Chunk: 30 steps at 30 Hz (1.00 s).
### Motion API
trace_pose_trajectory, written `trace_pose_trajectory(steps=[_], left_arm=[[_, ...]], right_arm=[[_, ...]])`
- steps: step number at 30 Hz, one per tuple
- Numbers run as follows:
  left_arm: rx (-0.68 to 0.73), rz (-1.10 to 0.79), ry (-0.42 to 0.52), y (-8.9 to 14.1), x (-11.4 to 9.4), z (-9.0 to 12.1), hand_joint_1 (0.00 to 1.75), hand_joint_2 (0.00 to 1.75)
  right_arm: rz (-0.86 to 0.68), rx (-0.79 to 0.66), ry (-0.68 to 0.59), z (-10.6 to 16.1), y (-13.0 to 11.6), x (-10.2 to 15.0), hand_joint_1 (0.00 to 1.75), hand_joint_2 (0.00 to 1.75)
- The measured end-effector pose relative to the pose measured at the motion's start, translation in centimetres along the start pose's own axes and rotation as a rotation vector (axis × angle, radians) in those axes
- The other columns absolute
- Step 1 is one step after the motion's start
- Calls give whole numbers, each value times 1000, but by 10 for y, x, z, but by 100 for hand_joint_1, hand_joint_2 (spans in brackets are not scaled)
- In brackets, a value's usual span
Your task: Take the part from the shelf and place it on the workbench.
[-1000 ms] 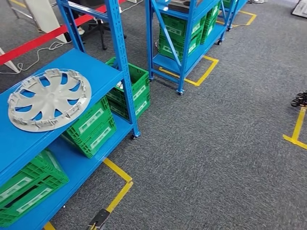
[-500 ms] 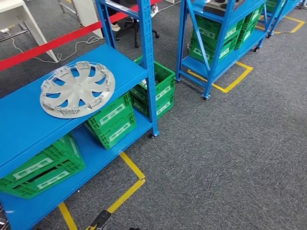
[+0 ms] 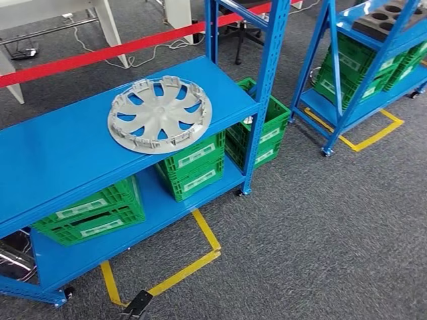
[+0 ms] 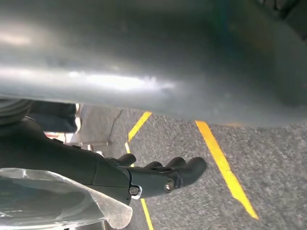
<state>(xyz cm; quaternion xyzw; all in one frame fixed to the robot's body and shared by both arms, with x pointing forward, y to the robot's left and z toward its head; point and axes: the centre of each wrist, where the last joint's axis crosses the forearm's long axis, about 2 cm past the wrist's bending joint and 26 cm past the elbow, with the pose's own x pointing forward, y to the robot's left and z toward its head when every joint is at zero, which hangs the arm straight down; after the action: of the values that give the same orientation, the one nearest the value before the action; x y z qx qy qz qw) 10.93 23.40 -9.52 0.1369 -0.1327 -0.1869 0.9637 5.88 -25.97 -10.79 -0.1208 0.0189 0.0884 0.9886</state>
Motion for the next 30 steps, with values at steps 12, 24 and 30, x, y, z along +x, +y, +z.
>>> trace_pose_trajectory(steps=[12, 24, 30], left_arm=[[2, 0, -1, 1, 1, 0, 0, 0], [3, 0, 6, 1, -3, -1, 0, 0], [-1, 1, 1, 0, 0, 0, 0, 0]], right_arm=[[6, -5, 1, 0, 0, 0, 0, 0], [4, -6, -10, 1, -1, 6, 0, 0], [6, -5, -2, 0, 0, 2, 0, 0]])
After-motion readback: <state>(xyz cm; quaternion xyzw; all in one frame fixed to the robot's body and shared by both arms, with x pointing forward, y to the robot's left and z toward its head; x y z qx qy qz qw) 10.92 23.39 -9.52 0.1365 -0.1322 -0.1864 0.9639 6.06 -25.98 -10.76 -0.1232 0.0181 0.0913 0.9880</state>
